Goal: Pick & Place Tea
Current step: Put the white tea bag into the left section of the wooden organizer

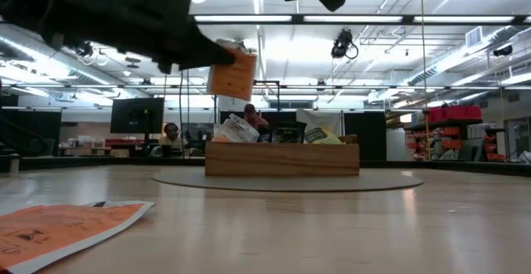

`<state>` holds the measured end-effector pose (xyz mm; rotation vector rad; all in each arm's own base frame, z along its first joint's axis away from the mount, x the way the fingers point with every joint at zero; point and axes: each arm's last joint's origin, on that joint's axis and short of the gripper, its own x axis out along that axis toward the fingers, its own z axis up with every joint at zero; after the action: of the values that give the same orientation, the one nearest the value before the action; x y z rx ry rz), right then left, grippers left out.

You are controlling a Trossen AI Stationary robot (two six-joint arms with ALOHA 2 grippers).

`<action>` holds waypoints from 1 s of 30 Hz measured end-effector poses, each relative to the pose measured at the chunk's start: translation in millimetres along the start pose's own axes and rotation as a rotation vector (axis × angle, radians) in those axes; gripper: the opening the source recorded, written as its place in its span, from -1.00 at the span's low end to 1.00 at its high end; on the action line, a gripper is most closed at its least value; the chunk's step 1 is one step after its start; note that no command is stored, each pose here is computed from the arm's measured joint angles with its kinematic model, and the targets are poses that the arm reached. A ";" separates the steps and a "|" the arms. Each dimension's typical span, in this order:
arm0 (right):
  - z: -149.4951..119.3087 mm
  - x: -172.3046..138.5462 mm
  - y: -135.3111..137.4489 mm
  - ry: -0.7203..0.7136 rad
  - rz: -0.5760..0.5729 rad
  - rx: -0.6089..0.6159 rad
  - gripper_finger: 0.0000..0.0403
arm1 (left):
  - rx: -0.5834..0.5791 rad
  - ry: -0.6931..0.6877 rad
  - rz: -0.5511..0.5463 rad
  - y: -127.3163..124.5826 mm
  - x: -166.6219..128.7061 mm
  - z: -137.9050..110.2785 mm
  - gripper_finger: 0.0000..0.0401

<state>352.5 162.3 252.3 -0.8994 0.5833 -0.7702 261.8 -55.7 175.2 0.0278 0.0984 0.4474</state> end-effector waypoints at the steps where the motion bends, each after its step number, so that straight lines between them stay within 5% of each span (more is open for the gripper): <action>1: -0.6 -0.2 -1.1 0.001 0.000 0.011 0.05 | -0.002 -0.015 0.005 4.0 -2.7 -3.4 -0.99; 13: -3.0 4.3 -3.9 0.010 0.028 0.086 0.07 | 0.007 -0.084 -0.049 24.4 -11.1 -16.1 -0.99; 30: -3.7 4.5 -2.9 0.008 0.054 0.093 0.01 | 0.120 -0.092 -0.012 20.6 21.8 -51.0 -0.99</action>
<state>351.5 155.9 252.3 -0.7925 0.5720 -0.7461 267.3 -27.4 123.5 0.1656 0.0346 0.4269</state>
